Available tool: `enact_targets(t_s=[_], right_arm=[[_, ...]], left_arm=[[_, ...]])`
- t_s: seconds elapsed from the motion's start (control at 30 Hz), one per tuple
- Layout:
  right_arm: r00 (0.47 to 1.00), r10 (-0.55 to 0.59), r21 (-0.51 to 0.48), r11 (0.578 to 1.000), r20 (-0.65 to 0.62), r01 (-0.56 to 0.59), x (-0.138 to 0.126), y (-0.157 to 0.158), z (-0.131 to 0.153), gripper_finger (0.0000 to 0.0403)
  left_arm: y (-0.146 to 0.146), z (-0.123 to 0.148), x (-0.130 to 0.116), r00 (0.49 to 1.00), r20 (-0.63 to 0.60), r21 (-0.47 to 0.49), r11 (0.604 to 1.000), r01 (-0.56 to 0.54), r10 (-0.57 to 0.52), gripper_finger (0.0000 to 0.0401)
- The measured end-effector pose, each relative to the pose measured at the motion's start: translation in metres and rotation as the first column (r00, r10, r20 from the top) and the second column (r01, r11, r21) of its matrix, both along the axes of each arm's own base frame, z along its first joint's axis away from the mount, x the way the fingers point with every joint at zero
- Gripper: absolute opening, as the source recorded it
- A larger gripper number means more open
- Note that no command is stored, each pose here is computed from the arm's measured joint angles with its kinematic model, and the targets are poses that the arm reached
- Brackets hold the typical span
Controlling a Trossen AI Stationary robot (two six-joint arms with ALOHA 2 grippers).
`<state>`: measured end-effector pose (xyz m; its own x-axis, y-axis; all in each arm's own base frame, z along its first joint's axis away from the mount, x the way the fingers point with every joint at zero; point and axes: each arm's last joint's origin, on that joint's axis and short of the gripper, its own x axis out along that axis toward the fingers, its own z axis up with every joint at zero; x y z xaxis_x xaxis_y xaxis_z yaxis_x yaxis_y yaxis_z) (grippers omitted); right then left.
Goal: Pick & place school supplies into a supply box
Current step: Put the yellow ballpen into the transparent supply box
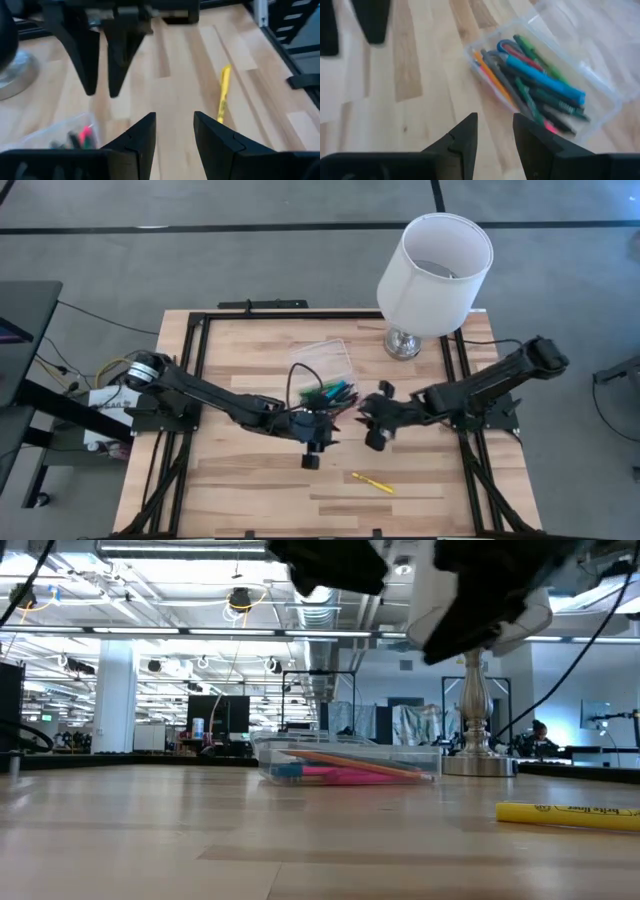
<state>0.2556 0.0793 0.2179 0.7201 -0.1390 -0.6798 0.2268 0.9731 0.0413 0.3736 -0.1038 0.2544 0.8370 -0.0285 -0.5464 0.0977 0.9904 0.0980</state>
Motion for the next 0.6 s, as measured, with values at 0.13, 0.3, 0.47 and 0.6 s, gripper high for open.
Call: enact_targets(t_s=[0.13,0.3,0.47,0.6], right_arm=[[0.998,-0.047,0.068,0.997,0.039,0.044,-0.027,0.007,-0.003,0.0117],[0.989,-0.124,0.141,0.984,0.08,0.111,-0.057,0.019,-0.012,0.0117],[0.981,-0.174,0.213,0.965,0.088,0.153,-0.08,0.033,-0.028,0.0117],[0.975,-0.212,0.264,0.946,0.067,0.188,-0.094,0.043,-0.043,0.0117]], left_arm=[[0.008,-0.013,0.018,0.995,0.046,-0.071,0.993,0.094,-0.091,0.0128],[0.014,-0.033,0.036,0.98,0.09,-0.143,0.972,0.188,-0.177,0.0128],[0.012,-0.053,0.048,0.972,0.114,-0.193,0.955,0.226,-0.206,0.0128],[0.01,-0.068,0.053,0.967,0.118,-0.223,0.943,0.247,-0.226,0.0128]])
